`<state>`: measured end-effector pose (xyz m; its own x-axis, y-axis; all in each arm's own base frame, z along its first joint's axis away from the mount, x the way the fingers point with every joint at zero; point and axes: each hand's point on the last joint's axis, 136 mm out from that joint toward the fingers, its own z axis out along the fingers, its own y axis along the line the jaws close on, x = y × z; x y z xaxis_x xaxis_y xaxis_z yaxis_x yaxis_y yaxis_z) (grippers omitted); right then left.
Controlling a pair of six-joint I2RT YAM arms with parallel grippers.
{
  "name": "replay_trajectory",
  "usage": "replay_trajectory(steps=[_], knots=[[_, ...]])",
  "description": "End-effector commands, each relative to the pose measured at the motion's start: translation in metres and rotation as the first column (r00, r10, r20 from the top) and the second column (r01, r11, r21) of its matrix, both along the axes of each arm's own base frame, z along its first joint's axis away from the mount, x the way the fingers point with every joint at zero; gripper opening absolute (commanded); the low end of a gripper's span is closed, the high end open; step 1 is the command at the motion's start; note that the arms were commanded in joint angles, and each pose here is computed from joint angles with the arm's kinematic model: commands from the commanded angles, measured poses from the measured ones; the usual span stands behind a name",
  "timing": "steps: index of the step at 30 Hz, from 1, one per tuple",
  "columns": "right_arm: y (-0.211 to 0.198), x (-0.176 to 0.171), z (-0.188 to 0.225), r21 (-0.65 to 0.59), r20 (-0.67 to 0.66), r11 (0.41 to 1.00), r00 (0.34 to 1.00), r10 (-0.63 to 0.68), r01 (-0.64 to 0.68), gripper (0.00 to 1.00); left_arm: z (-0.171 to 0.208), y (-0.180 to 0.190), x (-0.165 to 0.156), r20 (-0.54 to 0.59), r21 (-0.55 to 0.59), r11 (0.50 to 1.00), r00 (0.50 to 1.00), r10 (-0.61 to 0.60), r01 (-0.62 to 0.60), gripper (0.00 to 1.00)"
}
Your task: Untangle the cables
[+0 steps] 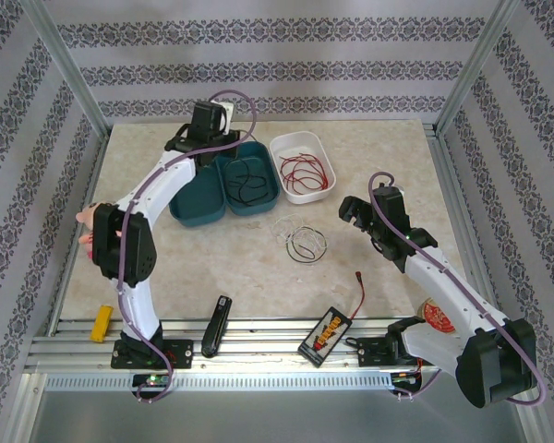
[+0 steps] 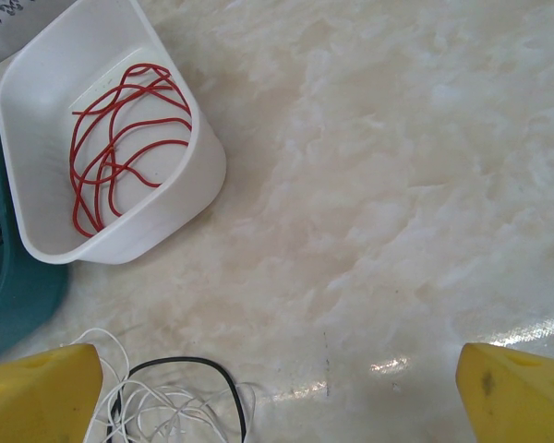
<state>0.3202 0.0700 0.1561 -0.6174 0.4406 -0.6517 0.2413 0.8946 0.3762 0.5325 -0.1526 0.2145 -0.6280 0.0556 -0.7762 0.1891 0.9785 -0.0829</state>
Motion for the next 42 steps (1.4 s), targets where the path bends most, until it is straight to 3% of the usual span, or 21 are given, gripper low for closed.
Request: replay_trajectory(steps=[1, 9, 22, 29, 42], knots=[[-0.007, 0.001, 0.000, -0.010, 0.003, 0.999, 1.000, -0.031, 0.031, 0.98, -0.012, -0.005, -0.003, -0.069, 0.029, 0.999, 0.997, 0.037, -0.036, 0.00], [-0.006, 0.001, 0.002, -0.014, 0.004, 1.000, 1.000, -0.024, 0.024, 0.98, -0.061, -0.011, 0.003, -0.177, 0.076, 0.995, 0.981, 0.076, -0.063, 0.00], [-0.005, 0.003, 0.005, -0.010, 0.008, 1.000, 1.000, -0.016, 0.016, 0.98, -0.102, -0.007, 0.019, -0.267, 0.216, 0.973, 0.953, 0.143, -0.086, 0.00], [-0.004, 0.004, 0.005, -0.010, 0.004, 1.000, 1.000, -0.012, 0.012, 0.98, -0.107, -0.010, 0.019, -0.285, 0.201, 0.977, 0.950, 0.129, -0.072, 0.25], [-0.004, 0.001, -0.003, -0.006, -0.029, 1.000, 0.999, -0.018, 0.017, 0.98, -0.057, -0.024, 0.004, -0.224, 0.116, 0.993, 0.973, 0.058, -0.032, 0.76]])
